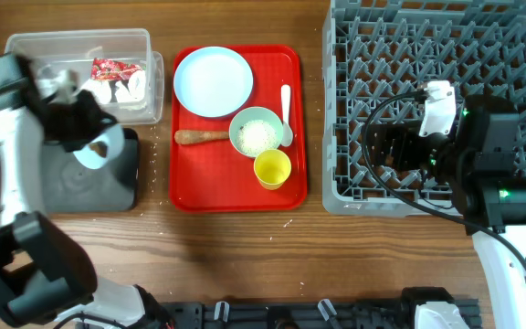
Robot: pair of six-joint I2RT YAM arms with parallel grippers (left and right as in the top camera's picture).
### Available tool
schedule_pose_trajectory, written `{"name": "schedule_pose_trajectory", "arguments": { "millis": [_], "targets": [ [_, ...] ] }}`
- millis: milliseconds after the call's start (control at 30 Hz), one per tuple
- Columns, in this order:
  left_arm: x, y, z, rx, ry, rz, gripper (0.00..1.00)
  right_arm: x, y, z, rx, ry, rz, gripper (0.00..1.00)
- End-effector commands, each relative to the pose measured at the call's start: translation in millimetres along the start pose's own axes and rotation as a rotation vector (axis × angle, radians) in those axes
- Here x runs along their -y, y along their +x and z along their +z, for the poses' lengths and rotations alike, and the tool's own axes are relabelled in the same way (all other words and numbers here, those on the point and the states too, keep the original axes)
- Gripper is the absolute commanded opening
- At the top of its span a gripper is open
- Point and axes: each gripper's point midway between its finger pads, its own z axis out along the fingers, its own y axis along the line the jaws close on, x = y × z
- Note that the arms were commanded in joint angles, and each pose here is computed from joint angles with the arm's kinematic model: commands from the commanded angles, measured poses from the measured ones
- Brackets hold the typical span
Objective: Sort waste into correct bins and load items into the dishwasher rack
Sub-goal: 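Tip the bowl over the black tray to dump the scrap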
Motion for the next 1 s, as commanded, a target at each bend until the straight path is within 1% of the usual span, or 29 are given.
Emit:
{"name": "schedule_pose_trajectory", "arguments": {
  "millis": [0,33,167,267,300,333,367,533,700,833,933,967],
  "targets": [
    [9.6,-7.9,-24.2,0.036,0.387,-0.008,0.04,-4.0,-7.5,-3.1,0.019,-0.017,0.007,1.0],
    [8.2,-11.0,-30.6,0.045,0.472,-0.034,0.04,-4.0,-7.5,-3.1,0.019,-0.017,0.007,1.0],
    [-3.6,-22.1,-40.8,0.059,0.645,-0.143,0.04,-4.6,-7.4,-3.1,0.019,-0.02,0.007,1.0],
    [-8.6,-27.5,-44.3,0.06,0.73,-0.198,0.04,-4.6,-7.4,-3.1,0.018,-0.02,0.007,1.0],
    [-11.7,-28.4,-43.0,0.043,0.742,-0.251,0.04,-4.6,-7.4,-3.1,0.018,-0.02,0.007,1.0],
    [-14.1,-28.8,-40.9,0.018,0.752,-0.316,0.04,-4.6,-7.4,-3.1,0.018,-0.02,0.007,1.0],
    [-15.0,-29.3,-40.3,0.005,0.76,-0.35,0.04,-4.5,-7.3,-3.1,0.018,-0.02,0.008,1.0],
    [-20.8,-33.5,-37.9,0.022,0.739,-0.338,0.04,-4.5,-7.3,-3.1,0.018,-0.02,0.015,1.0],
    [-24.7,-35.4,-39.8,-0.023,0.74,-0.489,0.04,-4.5,-7.2,-3.1,0.018,-0.02,0.015,1.0],
    [-26.9,-39.2,-40.9,-0.044,0.742,-0.572,0.04,-4.5,-7.4,-3.1,0.018,-0.02,0.014,1.0],
    [-28.1,-43.4,-40.8,-0.025,0.739,-0.548,0.04,-4.5,-7.3,-3.1,0.018,-0.02,0.015,1.0],
    [-32.8,-46.7,-37.6,-0.002,0.707,-0.525,0.04,-4.5,-7.3,-3.1,0.018,-0.02,0.014,1.0]
  ]
}}
